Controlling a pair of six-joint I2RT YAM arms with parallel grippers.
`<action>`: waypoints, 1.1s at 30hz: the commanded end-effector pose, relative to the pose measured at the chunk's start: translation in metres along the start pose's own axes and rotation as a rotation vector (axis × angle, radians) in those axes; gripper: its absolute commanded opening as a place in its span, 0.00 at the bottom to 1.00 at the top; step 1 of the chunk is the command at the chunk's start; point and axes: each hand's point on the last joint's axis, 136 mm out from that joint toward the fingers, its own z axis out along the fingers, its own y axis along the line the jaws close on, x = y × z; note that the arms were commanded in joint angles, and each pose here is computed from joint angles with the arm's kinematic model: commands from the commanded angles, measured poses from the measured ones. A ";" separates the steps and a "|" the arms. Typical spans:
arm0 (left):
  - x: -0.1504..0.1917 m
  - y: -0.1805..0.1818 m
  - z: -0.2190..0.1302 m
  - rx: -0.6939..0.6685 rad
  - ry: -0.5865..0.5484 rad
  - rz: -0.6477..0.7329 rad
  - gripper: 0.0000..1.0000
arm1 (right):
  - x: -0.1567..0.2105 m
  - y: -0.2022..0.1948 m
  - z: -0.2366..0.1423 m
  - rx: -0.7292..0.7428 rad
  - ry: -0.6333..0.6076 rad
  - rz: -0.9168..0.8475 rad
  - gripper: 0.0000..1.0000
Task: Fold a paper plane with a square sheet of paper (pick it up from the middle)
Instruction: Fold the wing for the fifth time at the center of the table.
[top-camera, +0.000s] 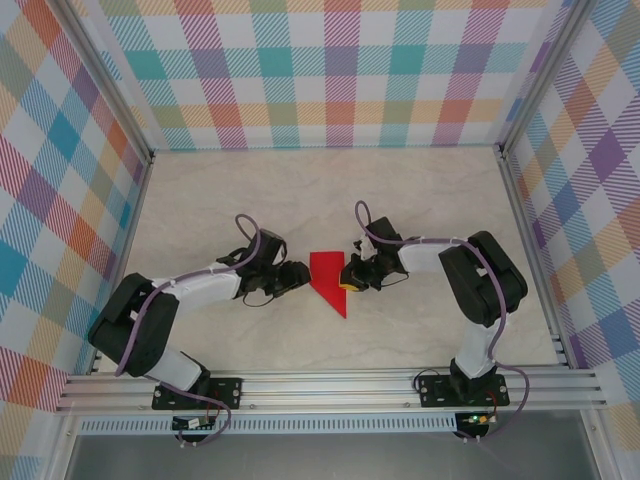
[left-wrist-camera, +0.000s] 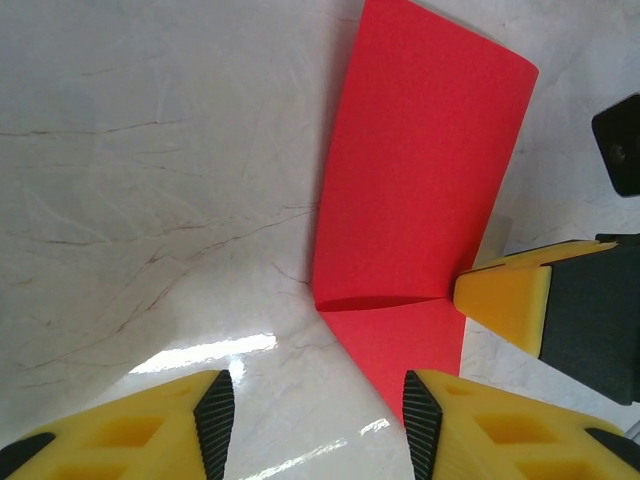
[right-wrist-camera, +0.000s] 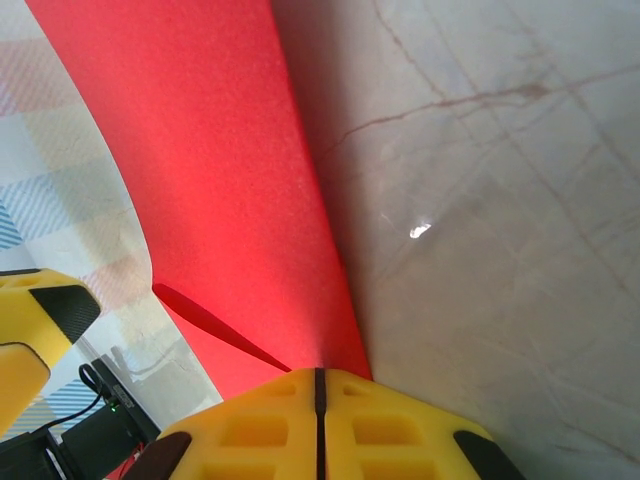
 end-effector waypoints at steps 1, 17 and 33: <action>-0.003 -0.021 0.005 0.054 0.009 0.002 0.51 | 0.006 -0.021 0.008 0.032 0.017 0.043 0.08; 0.004 -0.030 0.037 0.059 0.061 -0.038 0.48 | 0.008 -0.033 0.007 0.023 0.018 0.067 0.08; -0.006 -0.050 0.032 0.140 0.014 -0.004 0.40 | 0.007 -0.039 0.010 0.019 0.024 0.083 0.09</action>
